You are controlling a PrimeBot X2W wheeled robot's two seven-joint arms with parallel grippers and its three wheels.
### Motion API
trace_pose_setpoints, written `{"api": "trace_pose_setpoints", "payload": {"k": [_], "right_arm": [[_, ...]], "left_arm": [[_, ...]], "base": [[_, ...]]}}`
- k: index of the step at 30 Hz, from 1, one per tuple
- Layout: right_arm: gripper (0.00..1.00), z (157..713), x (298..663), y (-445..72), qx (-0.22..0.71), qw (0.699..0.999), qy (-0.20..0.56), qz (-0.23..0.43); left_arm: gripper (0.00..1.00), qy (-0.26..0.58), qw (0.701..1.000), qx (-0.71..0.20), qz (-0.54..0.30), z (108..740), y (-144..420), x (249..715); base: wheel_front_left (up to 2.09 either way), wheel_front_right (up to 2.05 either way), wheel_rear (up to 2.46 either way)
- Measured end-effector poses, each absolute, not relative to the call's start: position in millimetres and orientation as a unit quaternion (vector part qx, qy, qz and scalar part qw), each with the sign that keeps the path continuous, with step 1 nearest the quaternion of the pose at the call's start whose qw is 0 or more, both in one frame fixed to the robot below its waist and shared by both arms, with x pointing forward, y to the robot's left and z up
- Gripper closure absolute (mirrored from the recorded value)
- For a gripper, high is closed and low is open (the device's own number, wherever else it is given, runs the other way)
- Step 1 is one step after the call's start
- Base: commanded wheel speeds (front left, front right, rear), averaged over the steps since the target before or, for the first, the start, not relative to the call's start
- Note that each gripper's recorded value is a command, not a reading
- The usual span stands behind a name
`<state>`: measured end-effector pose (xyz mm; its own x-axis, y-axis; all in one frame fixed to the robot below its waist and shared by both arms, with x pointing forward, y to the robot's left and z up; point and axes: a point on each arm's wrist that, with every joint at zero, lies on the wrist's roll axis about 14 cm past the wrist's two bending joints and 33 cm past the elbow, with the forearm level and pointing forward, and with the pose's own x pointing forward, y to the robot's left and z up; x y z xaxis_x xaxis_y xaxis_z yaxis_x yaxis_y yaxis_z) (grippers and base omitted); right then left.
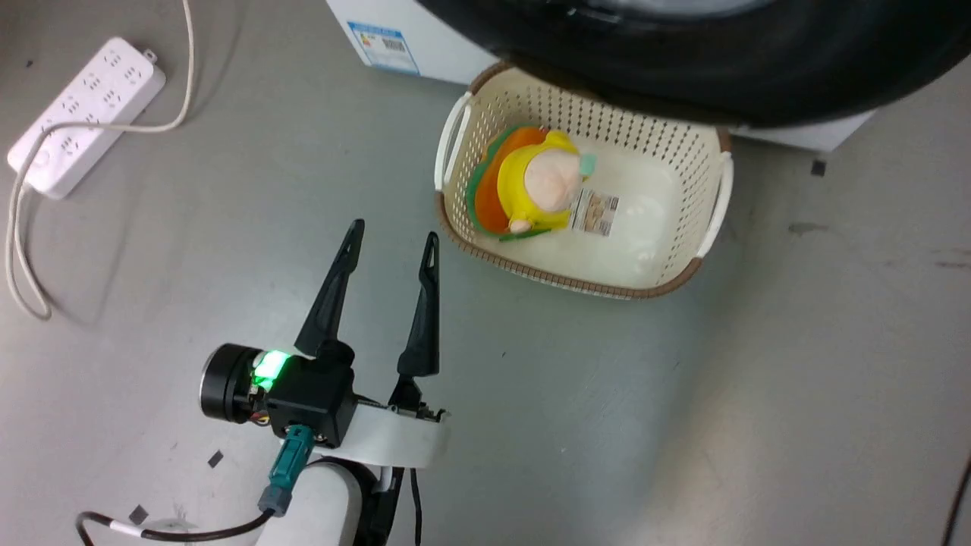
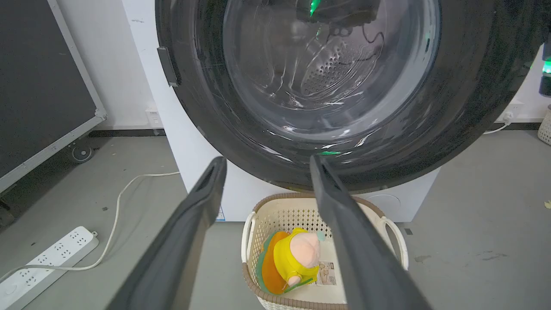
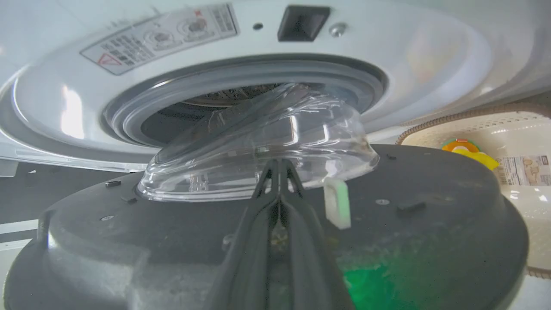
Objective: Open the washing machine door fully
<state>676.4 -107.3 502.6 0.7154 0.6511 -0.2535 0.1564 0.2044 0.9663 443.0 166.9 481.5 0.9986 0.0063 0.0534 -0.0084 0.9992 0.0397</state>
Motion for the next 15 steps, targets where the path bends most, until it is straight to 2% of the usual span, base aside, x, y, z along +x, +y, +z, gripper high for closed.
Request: {"api": "trace_pose_setpoints", "payload": {"k": [4, 5, 15], "right_arm": [[1.00, 502, 647, -96, 0.606, 0.689, 0.353, 0.186], [1.00, 501, 630, -88, 0.602, 0.685, 0.363, 0.193], [1.00, 524, 549, -55, 0.597, 0.665, 0.369, 0.256]], "left_arm": [[0.00, -0.034, 0.999, 0.015, -0.001, 491, 164, 432], [0.00, -0.031, 0.999, 0.011, 0.000, 492, 165, 423], [0.00, -0.051, 0.999, -0.003, -0.016, 514, 157, 385]], "base": [[0.00, 0.00, 0.00], [0.00, 0.00, 0.00], [0.00, 0.00, 0.00]]}}
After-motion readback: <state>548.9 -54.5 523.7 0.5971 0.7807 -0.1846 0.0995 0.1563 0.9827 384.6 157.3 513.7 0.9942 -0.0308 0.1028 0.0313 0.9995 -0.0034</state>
